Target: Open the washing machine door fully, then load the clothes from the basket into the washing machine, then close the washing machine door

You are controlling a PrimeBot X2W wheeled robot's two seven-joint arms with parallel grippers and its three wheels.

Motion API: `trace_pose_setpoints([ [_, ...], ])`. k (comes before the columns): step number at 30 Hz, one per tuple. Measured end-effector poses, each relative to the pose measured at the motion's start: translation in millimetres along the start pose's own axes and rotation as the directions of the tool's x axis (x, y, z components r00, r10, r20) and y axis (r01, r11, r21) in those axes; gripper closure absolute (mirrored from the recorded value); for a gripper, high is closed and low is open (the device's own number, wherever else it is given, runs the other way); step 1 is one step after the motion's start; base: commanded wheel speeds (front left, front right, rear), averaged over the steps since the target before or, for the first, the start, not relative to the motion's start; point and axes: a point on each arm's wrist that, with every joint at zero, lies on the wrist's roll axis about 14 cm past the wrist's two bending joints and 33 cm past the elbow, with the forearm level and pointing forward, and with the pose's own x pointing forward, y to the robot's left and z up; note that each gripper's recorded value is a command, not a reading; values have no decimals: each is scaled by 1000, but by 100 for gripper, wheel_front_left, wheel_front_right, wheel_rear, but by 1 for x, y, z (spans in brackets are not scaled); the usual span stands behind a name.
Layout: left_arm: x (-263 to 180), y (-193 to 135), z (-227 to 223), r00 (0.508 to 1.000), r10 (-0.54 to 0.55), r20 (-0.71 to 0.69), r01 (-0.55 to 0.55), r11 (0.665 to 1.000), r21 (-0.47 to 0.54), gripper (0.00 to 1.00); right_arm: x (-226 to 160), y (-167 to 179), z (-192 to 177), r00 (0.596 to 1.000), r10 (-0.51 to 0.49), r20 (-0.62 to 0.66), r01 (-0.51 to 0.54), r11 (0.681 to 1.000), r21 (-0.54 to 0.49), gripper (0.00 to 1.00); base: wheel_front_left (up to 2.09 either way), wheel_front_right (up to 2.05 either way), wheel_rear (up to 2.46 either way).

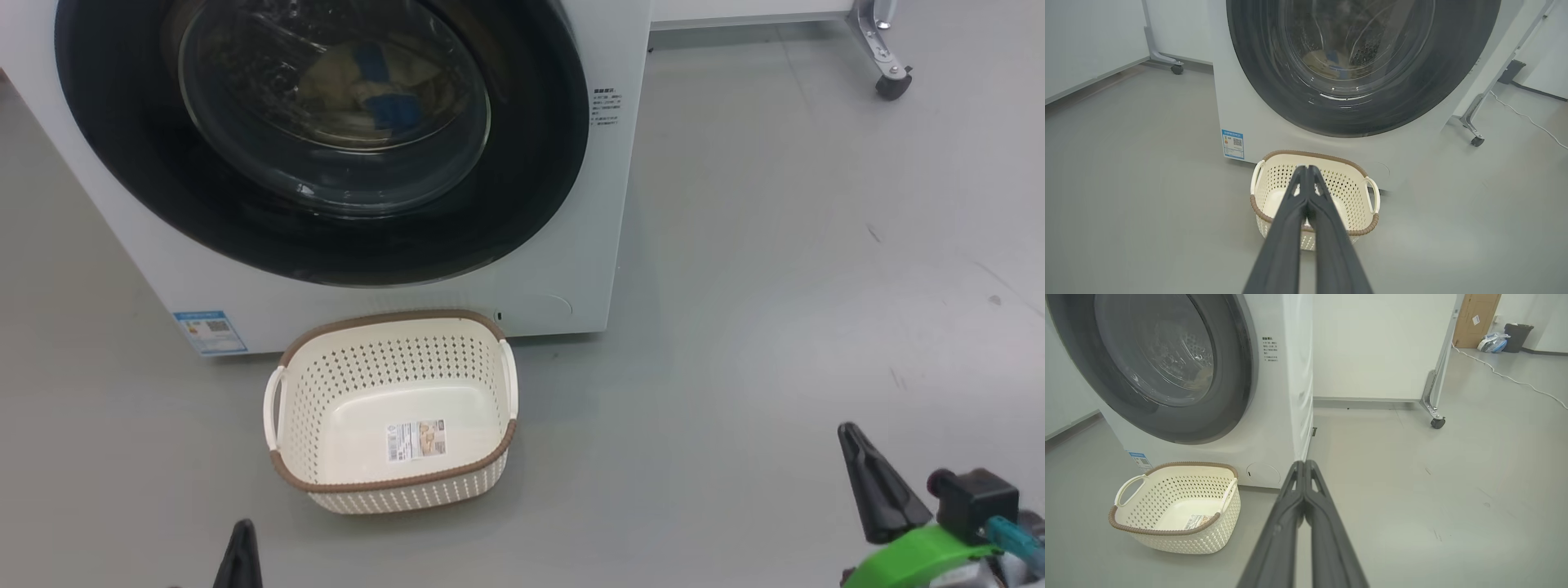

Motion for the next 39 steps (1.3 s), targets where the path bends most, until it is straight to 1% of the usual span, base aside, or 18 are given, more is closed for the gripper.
trace_pose_setpoints([
  [3, -5, 4, -10, 999, 17, -36, -17, 1000, -25, 100, -8, 1, -16, 999, -6, -53, 8, 999, 32, 100, 0, 0, 0],
  [11, -6, 9, -12, 998, 45, -51, -51, 991, -120, 100, -3, 0, -13, 998, -22, -52, 29, 990, 139, 100, 0, 0, 0],
  [18, -4, 12, -9, 997, 58, -52, -67, 978, -195, 100, -2, 0, -15, 998, -32, -63, 45, 974, 222, 100, 0, 0, 0],
  [27, -4, 16, -9, 995, 77, -65, -92, 953, -289, 100, 3, 0, -14, 997, -43, -70, 63, 943, 328, 100, 0, 0, 0],
  [28, -4, 16, -9, 995, 77, -65, -92, 953, -289, 100, 3, 0, -14, 997, -43, -70, 63, 943, 328, 100, 0, 0, 0],
  [39, -1, 21, -7, 993, 92, -72, -113, 909, -400, 100, 8, 1, -13, 996, -46, -82, 78, 889, 451, 100, 0, 0, 0],
])
